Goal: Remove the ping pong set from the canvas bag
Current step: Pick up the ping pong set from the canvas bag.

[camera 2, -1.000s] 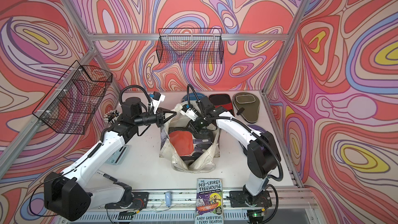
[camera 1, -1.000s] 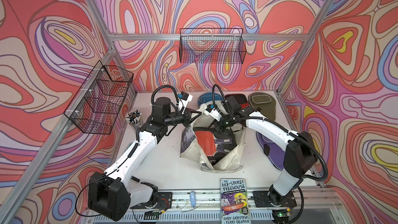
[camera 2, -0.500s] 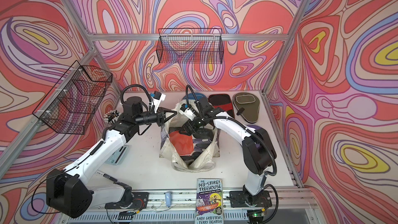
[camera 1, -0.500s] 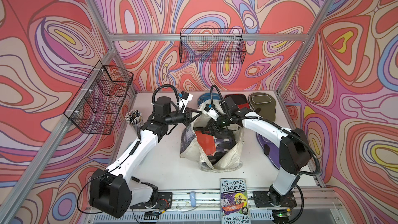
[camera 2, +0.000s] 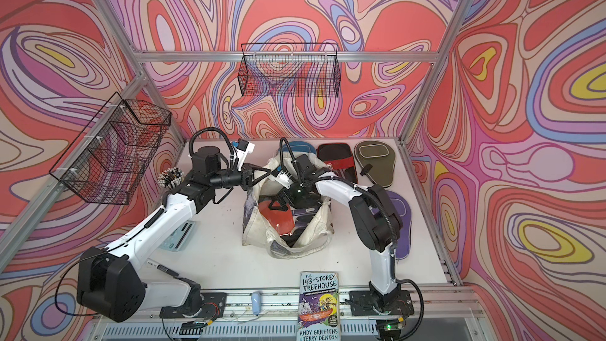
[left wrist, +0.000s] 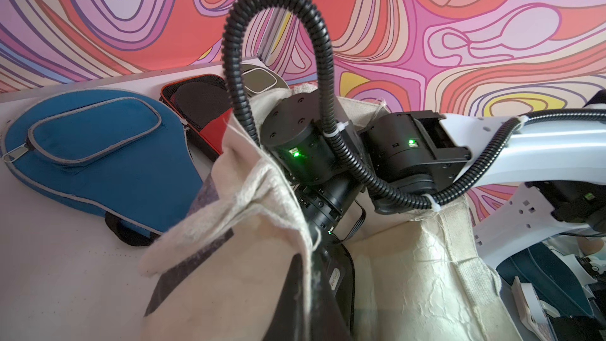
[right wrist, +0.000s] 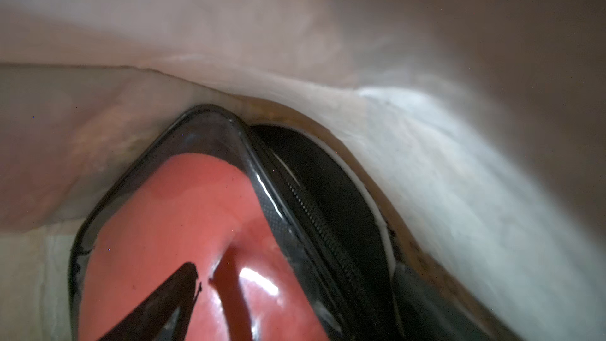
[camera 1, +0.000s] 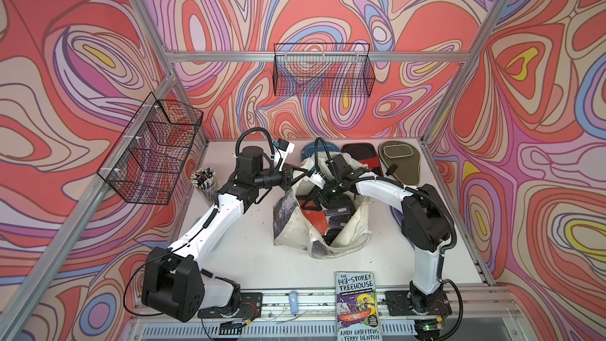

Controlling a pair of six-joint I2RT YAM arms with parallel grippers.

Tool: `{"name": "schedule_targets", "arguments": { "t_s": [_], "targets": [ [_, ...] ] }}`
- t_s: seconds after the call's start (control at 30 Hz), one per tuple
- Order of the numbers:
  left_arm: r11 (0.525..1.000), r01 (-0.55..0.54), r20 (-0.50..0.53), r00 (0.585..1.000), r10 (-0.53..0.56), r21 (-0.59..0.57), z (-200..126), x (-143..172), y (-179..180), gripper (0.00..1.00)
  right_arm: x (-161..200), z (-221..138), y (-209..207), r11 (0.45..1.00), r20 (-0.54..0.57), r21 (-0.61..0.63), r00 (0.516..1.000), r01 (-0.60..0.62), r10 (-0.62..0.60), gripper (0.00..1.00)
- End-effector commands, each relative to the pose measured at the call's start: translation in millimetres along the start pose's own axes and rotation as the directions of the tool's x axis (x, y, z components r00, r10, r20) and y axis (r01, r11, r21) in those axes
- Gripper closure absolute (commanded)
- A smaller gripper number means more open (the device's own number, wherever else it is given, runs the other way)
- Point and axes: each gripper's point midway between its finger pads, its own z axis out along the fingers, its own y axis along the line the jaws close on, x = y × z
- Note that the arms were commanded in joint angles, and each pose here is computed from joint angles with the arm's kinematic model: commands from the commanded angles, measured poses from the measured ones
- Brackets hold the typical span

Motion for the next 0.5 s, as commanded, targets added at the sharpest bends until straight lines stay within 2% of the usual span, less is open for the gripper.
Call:
{"name": "schedule_targets", "arguments": {
  "t_s": [0.0,0.27,0.4,0.47],
  "targets": [
    [0.954,-0.223,0.133,0.971,0.199,0.198,-13.6,-49.7,-66.0,1.00,27.7,22.3,-1.4,0.996,-0.066,-0.074,0.996,-0.058,0.053,0.04],
    [0.957,-0.230,0.123,0.970,0.210,0.177,-12.8,-46.7,-61.0,1.00,61.8,16.9,25.3,0.970,-0.207,-0.199,0.973,-0.141,0.098,0.08],
    [0.962,-0.230,0.125,0.969,0.213,0.147,-15.2,-47.4,-53.8,1.00,70.9,8.7,32.5,0.966,-0.260,-0.198,0.959,-0.167,0.113,0.14],
    [0.964,-0.231,0.132,0.968,0.214,0.129,-18.2,-49.3,-49.8,1.00,70.1,4.0,33.6,0.967,-0.264,-0.188,0.957,-0.170,0.117,0.22]
  ]
}}
